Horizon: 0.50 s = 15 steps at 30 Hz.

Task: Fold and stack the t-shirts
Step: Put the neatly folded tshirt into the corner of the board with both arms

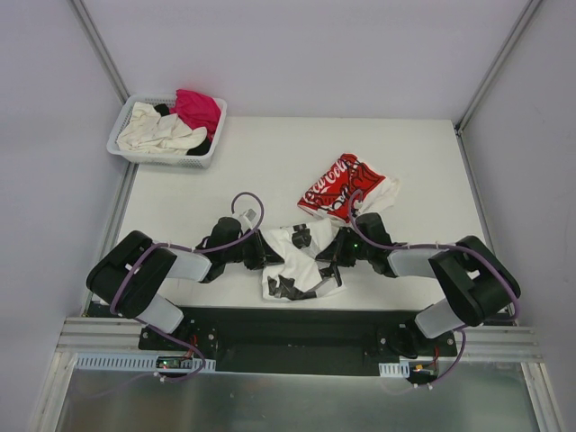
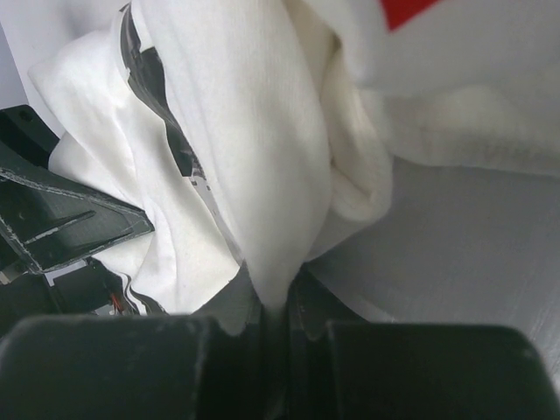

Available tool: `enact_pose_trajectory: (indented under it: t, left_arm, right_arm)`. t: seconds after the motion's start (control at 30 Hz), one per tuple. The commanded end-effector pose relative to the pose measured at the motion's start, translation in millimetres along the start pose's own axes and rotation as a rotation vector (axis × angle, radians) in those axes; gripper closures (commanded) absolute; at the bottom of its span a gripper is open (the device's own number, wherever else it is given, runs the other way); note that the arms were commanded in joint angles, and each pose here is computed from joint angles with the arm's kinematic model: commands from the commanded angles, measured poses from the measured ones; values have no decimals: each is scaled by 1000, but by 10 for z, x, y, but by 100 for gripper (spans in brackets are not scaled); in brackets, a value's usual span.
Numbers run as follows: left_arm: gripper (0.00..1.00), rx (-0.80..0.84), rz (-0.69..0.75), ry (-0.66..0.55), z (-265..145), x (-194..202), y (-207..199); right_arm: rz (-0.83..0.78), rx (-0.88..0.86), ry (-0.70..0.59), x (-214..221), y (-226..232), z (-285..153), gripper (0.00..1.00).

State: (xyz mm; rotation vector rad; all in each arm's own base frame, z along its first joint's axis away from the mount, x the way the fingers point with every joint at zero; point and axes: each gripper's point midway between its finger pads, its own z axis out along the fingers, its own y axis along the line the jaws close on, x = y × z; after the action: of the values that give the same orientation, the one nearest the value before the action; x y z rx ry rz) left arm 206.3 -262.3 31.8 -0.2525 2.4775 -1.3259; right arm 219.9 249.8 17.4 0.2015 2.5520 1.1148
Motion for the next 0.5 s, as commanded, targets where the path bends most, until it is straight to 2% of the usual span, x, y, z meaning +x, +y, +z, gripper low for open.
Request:
enact_pose_trajectory:
  t: [0.0, 0.47]
  left_arm:
    - [100, 79, 99, -52, 6, -139, -229]
    - [100, 106, 226, -160, -197, -365, -547]
  right_arm:
    - [-18, 43, 10, 41, -1, -28, 99]
    - [-100, 5, -66, -163, 412, -164, 99]
